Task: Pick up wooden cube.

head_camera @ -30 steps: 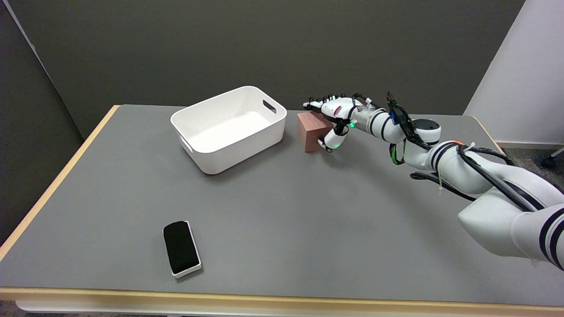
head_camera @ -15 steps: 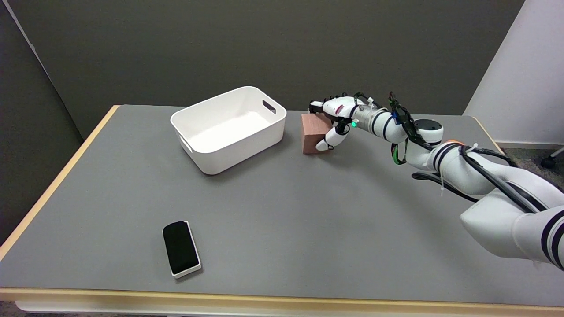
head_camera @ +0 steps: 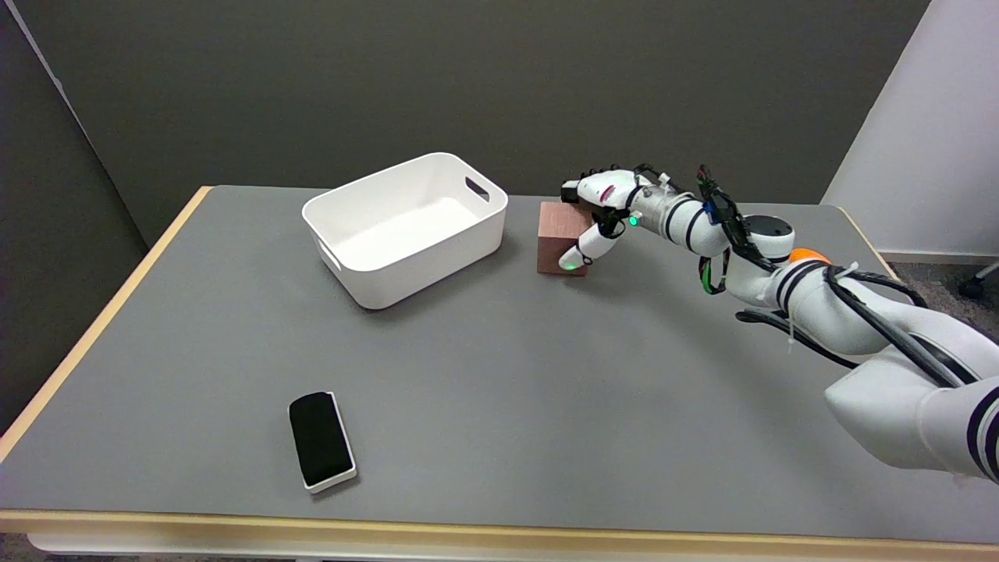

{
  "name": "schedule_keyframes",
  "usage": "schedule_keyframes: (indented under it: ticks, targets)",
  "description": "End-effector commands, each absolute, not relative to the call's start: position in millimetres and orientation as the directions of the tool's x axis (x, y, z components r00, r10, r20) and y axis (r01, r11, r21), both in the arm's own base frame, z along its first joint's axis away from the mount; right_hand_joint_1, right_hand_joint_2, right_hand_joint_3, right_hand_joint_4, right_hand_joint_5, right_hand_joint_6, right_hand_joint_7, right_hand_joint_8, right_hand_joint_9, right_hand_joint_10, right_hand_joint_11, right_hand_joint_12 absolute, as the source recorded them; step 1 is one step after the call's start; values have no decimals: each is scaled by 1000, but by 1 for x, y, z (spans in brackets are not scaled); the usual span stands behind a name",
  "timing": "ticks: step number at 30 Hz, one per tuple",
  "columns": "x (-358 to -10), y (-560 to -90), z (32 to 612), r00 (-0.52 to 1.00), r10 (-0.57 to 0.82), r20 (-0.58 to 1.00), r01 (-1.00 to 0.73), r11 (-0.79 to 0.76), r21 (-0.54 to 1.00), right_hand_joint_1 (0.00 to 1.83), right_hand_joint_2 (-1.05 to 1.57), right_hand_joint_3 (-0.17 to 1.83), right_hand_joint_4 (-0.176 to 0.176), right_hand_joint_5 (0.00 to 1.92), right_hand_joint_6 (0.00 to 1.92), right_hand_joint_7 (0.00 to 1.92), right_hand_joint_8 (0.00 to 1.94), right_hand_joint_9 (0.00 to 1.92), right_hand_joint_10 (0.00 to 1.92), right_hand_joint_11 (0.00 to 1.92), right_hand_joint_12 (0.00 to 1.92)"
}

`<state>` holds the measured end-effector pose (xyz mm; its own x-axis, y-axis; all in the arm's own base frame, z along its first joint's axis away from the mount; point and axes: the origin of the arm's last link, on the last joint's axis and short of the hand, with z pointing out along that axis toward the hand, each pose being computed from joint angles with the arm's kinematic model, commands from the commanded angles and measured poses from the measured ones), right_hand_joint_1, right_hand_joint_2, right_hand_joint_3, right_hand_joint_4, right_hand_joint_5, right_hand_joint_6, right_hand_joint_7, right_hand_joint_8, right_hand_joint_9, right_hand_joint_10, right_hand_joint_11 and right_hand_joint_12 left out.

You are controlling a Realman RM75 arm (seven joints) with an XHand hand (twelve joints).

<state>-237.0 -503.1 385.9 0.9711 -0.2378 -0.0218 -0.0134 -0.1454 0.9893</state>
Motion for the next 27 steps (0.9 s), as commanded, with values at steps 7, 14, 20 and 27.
schedule_keyframes:
  ticks: [7, 14, 20, 27]
  targets:
    - [-155, -466, 428, 997, 77, -8, 7, 11, 1000, 1199, 1081, 356, -163, 615, 1438, 879, 1451, 908, 1482, 602, 1804]
    - [-131, -460, 426, 988, 152, 11, -13, 9, 1000, 1206, 1051, 402, -167, 628, 1421, 890, 1445, 895, 1472, 651, 1803]
    - [-115, -465, 411, 977, 197, 86, -81, -31, 996, 1204, 1065, 381, -166, 624, 1419, 881, 1458, 891, 1485, 619, 1828]
    - [-109, -498, 354, 980, 173, 99, -78, -125, 989, 1195, 1090, 353, -164, 612, 1431, 859, 1495, 892, 1529, 563, 1866]
